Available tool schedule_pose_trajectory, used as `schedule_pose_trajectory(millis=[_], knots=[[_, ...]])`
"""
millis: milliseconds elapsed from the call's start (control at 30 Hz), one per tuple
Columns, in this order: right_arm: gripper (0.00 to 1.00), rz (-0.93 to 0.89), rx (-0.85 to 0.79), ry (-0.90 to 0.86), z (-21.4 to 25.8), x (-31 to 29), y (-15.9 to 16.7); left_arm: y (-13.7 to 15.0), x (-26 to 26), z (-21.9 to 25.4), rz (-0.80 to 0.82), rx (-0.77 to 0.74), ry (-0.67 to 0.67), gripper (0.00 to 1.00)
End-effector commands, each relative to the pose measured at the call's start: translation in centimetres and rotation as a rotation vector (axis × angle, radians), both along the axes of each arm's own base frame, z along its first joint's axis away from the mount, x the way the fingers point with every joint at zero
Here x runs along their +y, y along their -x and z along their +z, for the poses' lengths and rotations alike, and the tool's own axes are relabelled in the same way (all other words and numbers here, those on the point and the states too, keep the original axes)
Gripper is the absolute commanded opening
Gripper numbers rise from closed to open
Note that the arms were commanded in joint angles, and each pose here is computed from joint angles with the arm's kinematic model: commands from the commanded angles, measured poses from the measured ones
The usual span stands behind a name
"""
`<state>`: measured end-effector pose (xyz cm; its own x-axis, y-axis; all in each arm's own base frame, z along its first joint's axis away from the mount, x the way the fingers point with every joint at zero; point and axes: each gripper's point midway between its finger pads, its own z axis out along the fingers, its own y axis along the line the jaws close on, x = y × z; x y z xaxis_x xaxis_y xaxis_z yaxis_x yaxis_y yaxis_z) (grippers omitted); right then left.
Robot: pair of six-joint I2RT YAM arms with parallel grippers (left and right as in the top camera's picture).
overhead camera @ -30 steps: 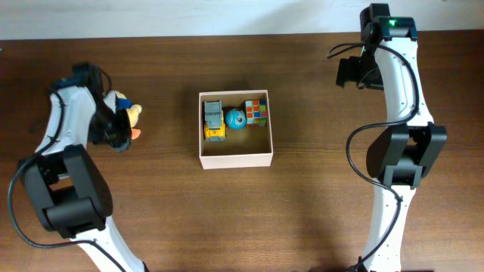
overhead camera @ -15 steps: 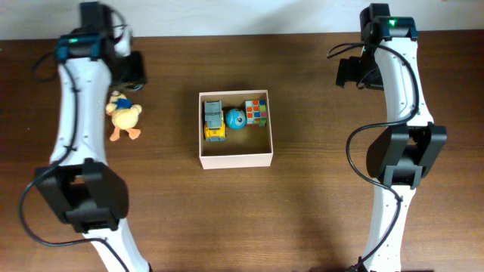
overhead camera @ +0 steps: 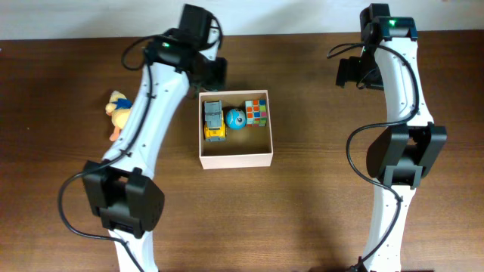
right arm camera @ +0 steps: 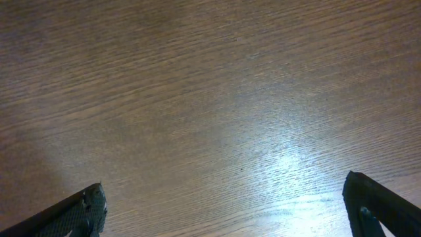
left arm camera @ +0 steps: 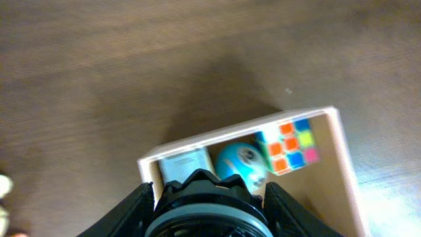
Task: Pack container
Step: 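Carry the held puck right over the box, then lower the puck into the box and open the left gripper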
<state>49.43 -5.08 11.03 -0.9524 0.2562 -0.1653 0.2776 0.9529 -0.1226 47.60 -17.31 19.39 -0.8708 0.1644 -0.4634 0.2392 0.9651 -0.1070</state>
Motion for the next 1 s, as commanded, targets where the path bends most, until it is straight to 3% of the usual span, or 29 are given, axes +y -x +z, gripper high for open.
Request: schedule_pose_trajectory(millis=[0,133,333,600,967], knots=[[0.99,-0.018,0.001,0.004,-0.1,-0.4,0.0,1.7,-2.8,-1.4,-0.028,0.069,0.002,0.37],[0.99,-0.018,0.001,0.004,-0.1,-0.4,0.0,5.6,-3.5,-4.9,-0.072,0.229,-0.128,0.37],[0.99,-0.018,0.001,0.004,-0.1,-0.4,0.0,8.4,-3.6,-8.2,-0.105,0.373,-0.224,0.36],[0.99,-0.018,0.001,0.004,-0.1,-0.4,0.0,8.3,-1.6,-11.0,-0.075,0.429,-0.337,0.35],[0.99,-0.018,0.001,0.004,-0.1,-0.4,0.0,8.2,0.9,-12.7,-0.027,0.473,-0.348,0.31]])
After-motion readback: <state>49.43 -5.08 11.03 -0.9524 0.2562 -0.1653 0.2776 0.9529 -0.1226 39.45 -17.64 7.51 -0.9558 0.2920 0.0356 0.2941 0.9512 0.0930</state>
